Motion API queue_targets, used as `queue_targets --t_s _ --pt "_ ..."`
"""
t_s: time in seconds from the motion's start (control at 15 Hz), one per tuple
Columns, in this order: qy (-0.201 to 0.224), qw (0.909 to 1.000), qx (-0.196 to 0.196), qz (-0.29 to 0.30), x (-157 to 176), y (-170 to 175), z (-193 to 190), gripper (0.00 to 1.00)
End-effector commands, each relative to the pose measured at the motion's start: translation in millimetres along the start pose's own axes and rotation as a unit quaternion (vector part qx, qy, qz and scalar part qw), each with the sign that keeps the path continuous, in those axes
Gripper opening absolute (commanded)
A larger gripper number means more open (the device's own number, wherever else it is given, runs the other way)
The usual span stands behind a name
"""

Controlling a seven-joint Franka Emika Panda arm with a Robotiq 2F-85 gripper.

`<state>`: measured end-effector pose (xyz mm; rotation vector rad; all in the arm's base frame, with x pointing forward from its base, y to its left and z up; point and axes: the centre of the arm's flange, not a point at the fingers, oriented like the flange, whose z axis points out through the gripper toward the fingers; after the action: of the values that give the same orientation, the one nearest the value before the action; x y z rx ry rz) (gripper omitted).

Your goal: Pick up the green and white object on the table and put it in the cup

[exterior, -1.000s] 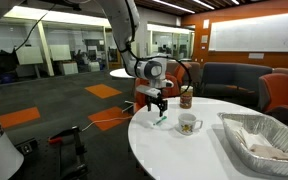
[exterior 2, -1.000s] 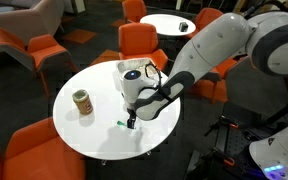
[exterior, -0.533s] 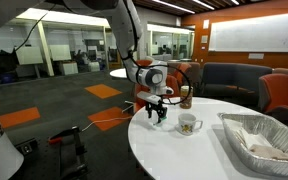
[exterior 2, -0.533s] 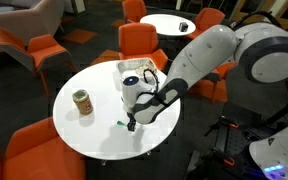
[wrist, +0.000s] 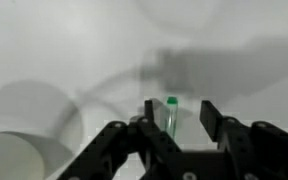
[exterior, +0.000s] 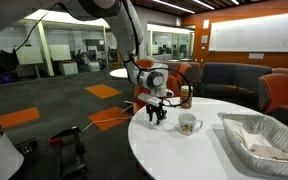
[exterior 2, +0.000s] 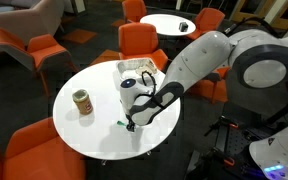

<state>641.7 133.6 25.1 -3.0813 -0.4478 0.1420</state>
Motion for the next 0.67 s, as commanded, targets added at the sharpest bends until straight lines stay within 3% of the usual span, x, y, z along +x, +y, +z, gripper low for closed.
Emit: queue_targets --t_s 0.0,0.2,0.6 --pt "-0.014 0.9998 -0.001 -0.014 7.1 -1.0 2.0 0.25" --pt "-0.021 0.9997 0.0 -0.01 5.2 0.8 7.5 0.02" --pt "-0.007 0.9999 -0.002 -0.009 1.7 -5.1 -14.6 0.03"
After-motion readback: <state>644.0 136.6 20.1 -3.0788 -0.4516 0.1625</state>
